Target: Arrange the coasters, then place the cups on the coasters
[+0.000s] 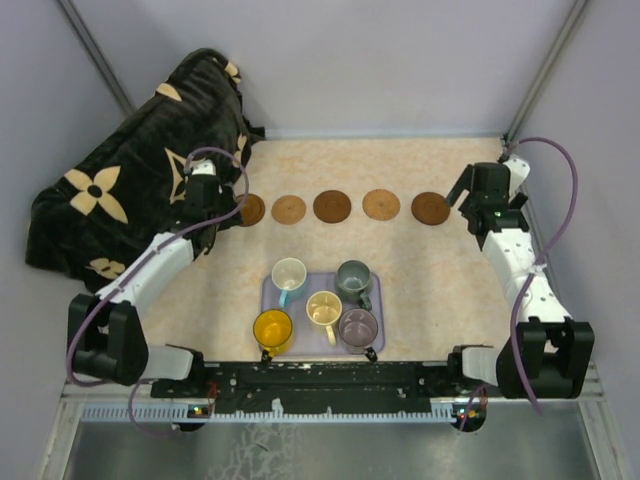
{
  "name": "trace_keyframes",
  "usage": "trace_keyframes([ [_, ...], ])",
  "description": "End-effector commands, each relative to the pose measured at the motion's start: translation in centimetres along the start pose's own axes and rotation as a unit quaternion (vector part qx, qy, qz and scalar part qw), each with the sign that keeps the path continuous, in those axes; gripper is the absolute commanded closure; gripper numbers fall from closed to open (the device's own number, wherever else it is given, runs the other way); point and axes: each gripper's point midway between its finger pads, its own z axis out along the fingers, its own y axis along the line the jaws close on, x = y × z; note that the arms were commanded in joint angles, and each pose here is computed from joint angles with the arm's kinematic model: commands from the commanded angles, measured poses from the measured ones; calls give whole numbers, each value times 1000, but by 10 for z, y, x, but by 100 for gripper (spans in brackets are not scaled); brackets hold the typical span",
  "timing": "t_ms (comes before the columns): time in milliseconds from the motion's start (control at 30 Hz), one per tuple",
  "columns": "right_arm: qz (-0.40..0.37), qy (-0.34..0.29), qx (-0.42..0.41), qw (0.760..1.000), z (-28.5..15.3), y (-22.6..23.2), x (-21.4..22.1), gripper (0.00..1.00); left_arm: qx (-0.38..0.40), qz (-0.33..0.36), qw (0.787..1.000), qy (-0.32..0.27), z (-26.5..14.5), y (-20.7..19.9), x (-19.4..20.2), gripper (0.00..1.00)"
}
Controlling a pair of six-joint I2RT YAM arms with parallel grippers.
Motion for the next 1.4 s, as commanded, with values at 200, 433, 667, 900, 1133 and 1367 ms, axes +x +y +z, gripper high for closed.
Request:
trace_keyframes([
  [200, -5, -13, -25, 1000, -39, -5, -14, 1, -1, -8, 999, -38, -50, 18, -14, 28],
  [433, -24, 37, -106, 993, -66, 6, 22, 1, 52, -24, 998, -41, -84, 13, -2, 27],
  [667, -85, 87, -122, 985, -107, 11, 78, 1, 105, -45, 993, -18, -101, 1, 25, 26],
  [900, -124, 136, -154, 971, -140, 30, 126, 10, 120, -14, 993, -2, -109, -27, 53, 22],
  [1133, -156, 176, -187, 954, -162, 47, 167, 19, 134, -15, 991, 14, -109, -32, 69, 21],
  [1367, -194, 199, -217, 936, -181, 72, 205, 20, 139, -7, 990, 30, -105, -35, 76, 20],
])
